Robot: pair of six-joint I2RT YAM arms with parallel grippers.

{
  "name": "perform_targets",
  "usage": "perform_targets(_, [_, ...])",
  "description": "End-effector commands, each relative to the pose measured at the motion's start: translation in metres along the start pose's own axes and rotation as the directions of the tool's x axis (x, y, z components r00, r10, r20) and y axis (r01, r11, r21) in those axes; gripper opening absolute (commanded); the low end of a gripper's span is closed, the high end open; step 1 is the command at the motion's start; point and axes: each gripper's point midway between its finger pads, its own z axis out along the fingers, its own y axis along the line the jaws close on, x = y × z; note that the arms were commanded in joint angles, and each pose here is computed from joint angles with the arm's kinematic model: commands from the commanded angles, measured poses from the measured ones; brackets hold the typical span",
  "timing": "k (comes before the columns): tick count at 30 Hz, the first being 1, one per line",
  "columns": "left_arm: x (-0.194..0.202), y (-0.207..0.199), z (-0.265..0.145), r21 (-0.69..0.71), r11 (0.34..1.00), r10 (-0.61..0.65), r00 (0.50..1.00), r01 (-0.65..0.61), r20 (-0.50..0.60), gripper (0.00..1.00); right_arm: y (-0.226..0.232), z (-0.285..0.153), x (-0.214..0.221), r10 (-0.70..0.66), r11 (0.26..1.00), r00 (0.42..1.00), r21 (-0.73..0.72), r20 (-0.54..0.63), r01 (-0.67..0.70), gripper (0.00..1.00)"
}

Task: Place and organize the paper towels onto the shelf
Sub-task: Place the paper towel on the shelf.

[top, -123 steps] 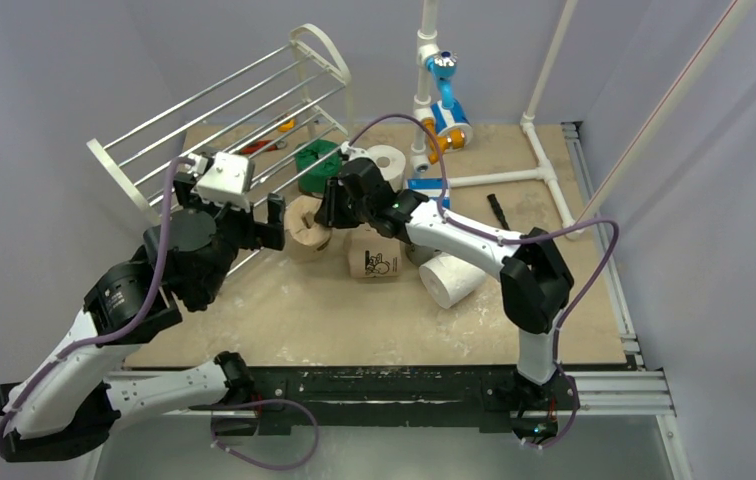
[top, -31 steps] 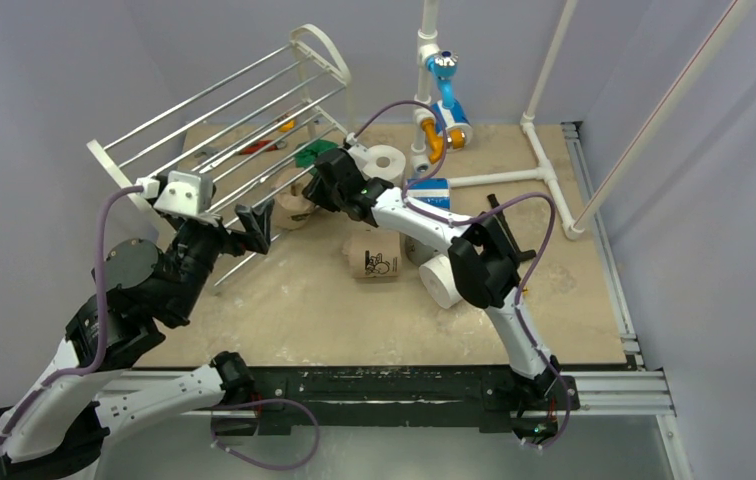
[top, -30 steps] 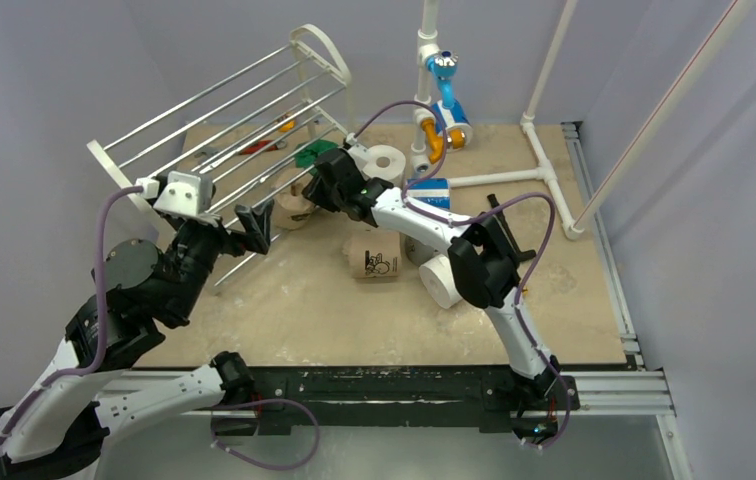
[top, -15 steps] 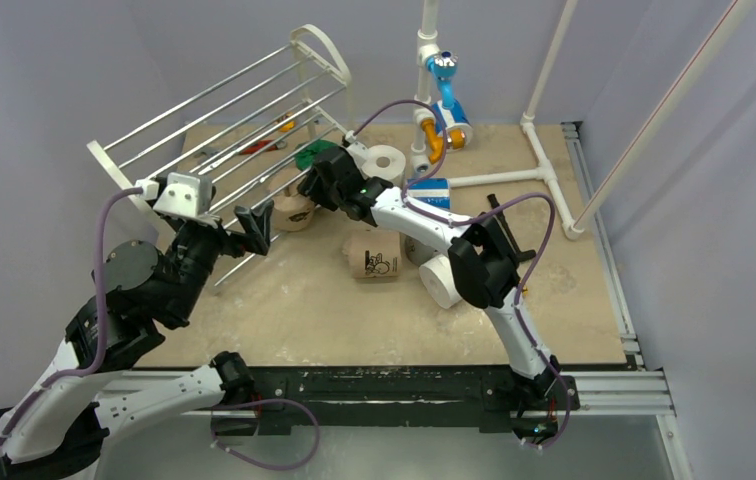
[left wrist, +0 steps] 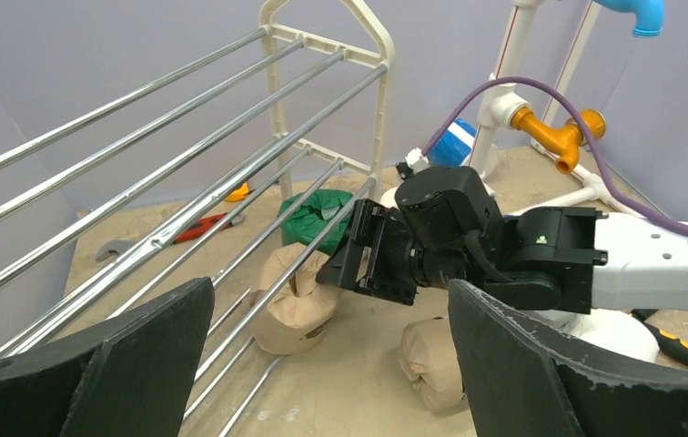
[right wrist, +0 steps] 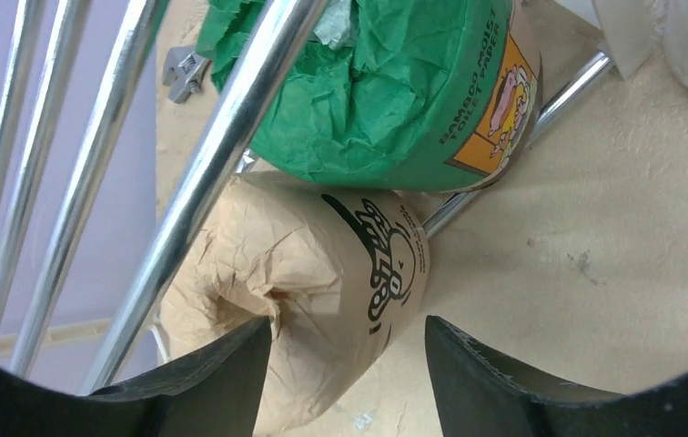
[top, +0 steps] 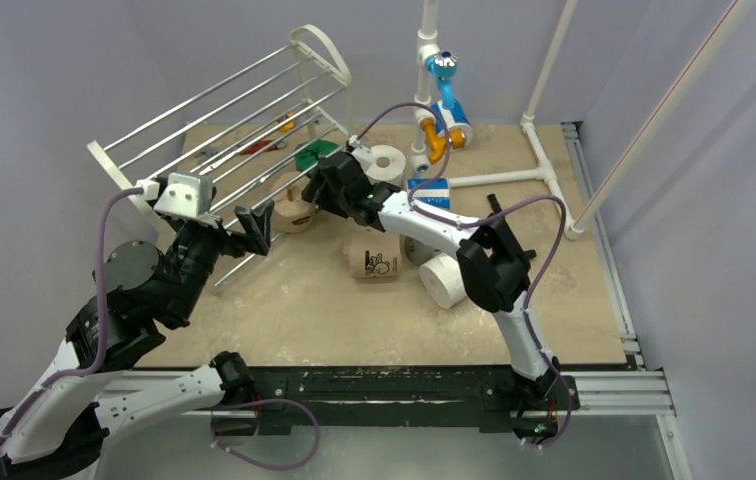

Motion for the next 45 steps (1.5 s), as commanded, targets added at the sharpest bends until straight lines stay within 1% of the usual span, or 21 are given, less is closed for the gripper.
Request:
perform_targets(1, [-0.004,-0.001,-0.001,0.007,0.999,-0.031,0.999,0.031,0.015,1.0,0.034,-0.034,-0.034,-0.004,0.994,0.997,-0.106,0.076,0.012,0.64])
perform_targets(4, [-0.004,-0.003,0.0,0.012,0.999,-0.034,0.999,0.033,0.015,1.0,0.038,-0.037,-0.035,-0.022,0.992,0.997,-0.123,0.071,0.031,0.66])
perform_targets(9, [-0.004,-0.004,0.001,0.014,0.999,-0.037,0.999,0.037,0.011,1.0,0.047,-0.038,-0.033,-0.043,0.986,0.998,-0.158,0.055,0.051,0.65])
perform_targets(14, [-0.002,-0.003,0.0,0.011,0.999,-0.039,0.999,0.039,0.008,1.0,0.05,-0.049,-0.04,-0.081,0.979,0.993,-0.182,0.088,0.096,0.66])
perform_targets(19, [-0.001,-0.001,-0.001,0.006,0.999,-0.033,0.999,0.033,0.003,1.0,0.034,-0.064,-0.031,-0.15,0.965,0.983,-0.199,0.102,0.168,0.7])
perform_targets(22, [0.0,0.0,-0.002,0.006,1.0,-0.03,1.0,0.03,0.001,1.0,0.035,-0.075,-0.024,-0.229,0.939,0.965,-0.231,0.125,0.253,0.72])
perform_targets(25, [0.002,0.0,-0.002,0.004,1.0,-0.03,1.0,0.03,-0.001,1.0,0.037,-0.081,-0.011,-0.326,0.898,0.934,-0.259,0.149,0.355,0.76])
perform_targets(27, [0.004,0.0,-0.002,0.001,1.0,-0.028,1.0,0.028,-0.004,1.0,0.039,-0.084,-0.001,-0.392,0.863,0.903,-0.271,0.174,0.426,0.79])
perform_targets(31, [0.008,0.0,-0.001,-0.002,1.0,-0.024,1.0,0.024,-0.01,1.0,0.037,-0.08,0.012,-0.5,0.801,0.835,-0.242,0.229,0.547,0.83])
perform_targets(34, [0.01,0.001,-0.002,-0.005,1.0,-0.022,1.0,0.022,-0.012,1.0,0.029,-0.071,0.018,-0.518,0.791,0.817,-0.22,0.254,0.571,0.85])
perform_targets(39, [0.01,0.003,-0.002,-0.01,1.0,-0.015,1.0,0.015,-0.009,1.0,0.025,-0.065,0.023,-0.502,0.784,0.799,-0.215,0.332,0.582,0.89])
perform_targets(45, [0.011,0.001,0.0,-0.008,1.0,-0.008,1.0,0.008,-0.012,1.0,0.021,-0.041,0.033,-0.505,0.796,0.788,-0.163,0.352,0.583,0.89])
